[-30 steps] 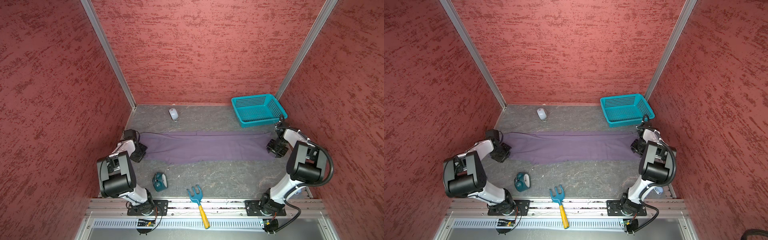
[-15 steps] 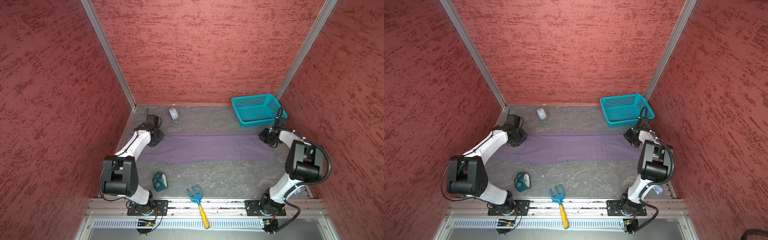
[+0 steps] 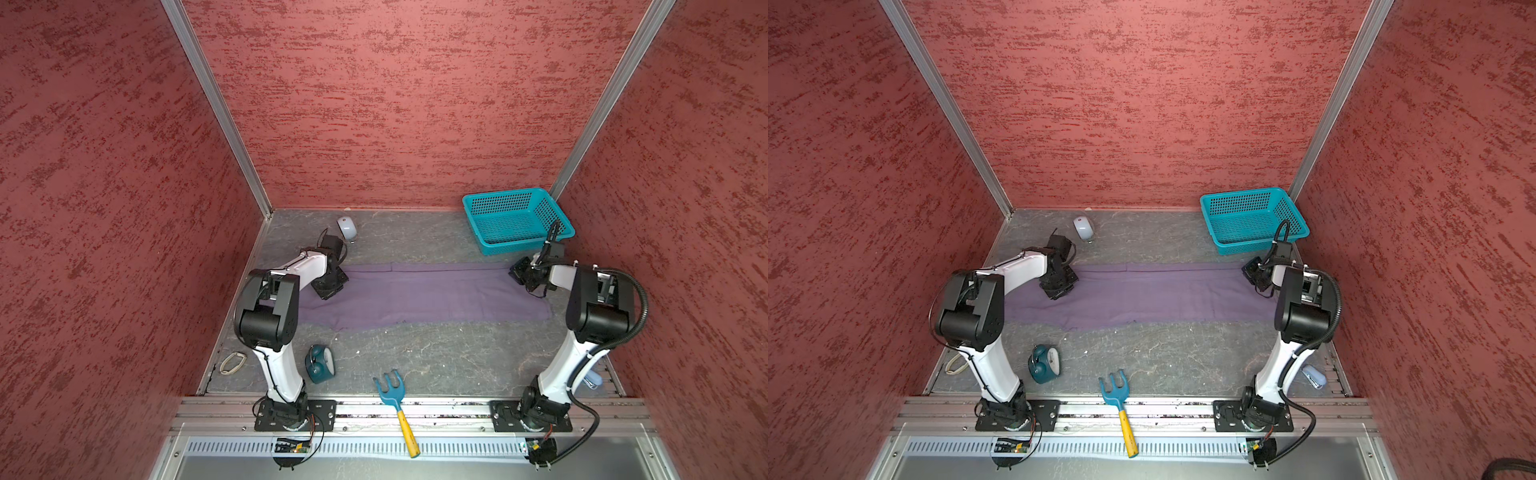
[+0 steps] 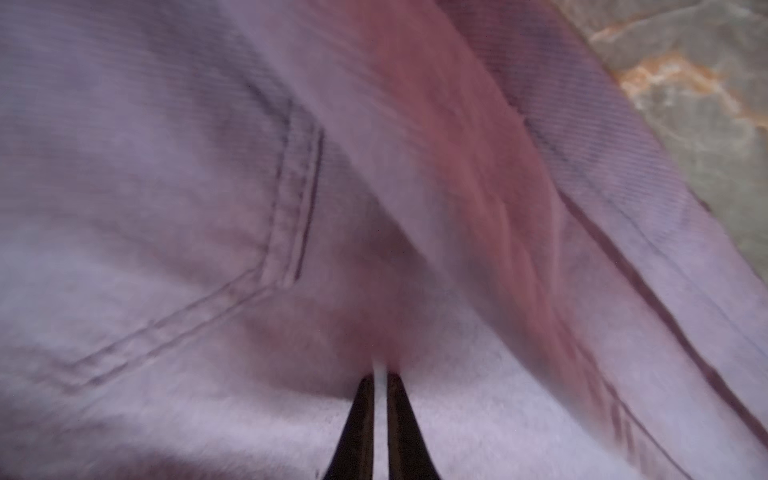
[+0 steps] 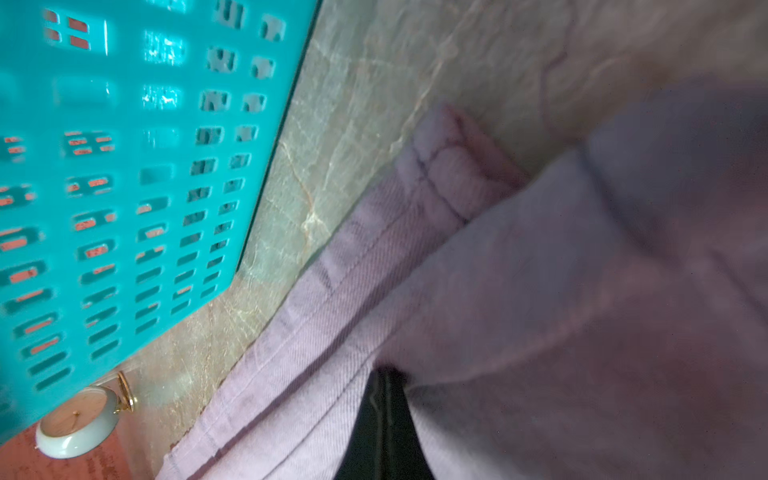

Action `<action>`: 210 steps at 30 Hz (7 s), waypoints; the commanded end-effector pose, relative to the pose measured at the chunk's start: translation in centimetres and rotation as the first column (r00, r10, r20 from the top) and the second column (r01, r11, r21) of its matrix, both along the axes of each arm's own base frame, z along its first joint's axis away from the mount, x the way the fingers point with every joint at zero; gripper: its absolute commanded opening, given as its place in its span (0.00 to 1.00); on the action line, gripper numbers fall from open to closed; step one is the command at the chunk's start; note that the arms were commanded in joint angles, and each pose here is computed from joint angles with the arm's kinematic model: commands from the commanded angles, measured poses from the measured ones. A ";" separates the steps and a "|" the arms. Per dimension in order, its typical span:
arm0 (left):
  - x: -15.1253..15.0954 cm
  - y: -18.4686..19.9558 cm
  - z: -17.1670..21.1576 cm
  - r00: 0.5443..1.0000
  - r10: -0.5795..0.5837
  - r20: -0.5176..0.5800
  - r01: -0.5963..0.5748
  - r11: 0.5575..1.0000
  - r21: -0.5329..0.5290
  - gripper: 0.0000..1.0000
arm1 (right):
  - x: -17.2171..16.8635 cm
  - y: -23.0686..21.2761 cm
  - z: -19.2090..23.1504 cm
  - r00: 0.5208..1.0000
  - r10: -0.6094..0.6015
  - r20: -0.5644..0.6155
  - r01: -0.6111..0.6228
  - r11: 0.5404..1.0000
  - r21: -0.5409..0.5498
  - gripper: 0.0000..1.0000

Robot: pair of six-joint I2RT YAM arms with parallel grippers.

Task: Fold and stack the trousers

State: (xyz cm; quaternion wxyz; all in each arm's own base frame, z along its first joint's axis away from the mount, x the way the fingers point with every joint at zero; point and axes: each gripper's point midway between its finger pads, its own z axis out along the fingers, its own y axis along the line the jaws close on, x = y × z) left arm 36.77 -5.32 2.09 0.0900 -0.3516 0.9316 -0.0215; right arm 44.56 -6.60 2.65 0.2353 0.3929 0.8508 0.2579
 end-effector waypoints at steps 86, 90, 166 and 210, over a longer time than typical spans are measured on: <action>-4.8 -33.9 1.0 0.678 -0.694 0.241 0.717 0.553 -0.425 0.08 | -4.1 -1.2 15.8 0.990 -0.001 0.143 0.044 0.954 -0.297 0.00; -2.1 -31.6 4.4 0.718 -0.626 0.305 0.692 0.589 -0.418 0.10 | -2.6 3.8 20.3 0.951 0.130 0.282 -0.033 0.945 -0.324 0.00; 2.4 -26.8 4.7 0.514 -0.855 -0.076 0.835 0.479 0.270 0.83 | -13.5 17.9 11.3 0.896 0.388 0.215 -0.364 0.920 -0.143 0.11; 2.6 -28.4 0.0 0.624 -0.777 -0.084 0.781 0.625 0.023 0.62 | -13.9 17.6 7.4 0.903 0.409 0.130 -0.394 0.911 -0.126 0.14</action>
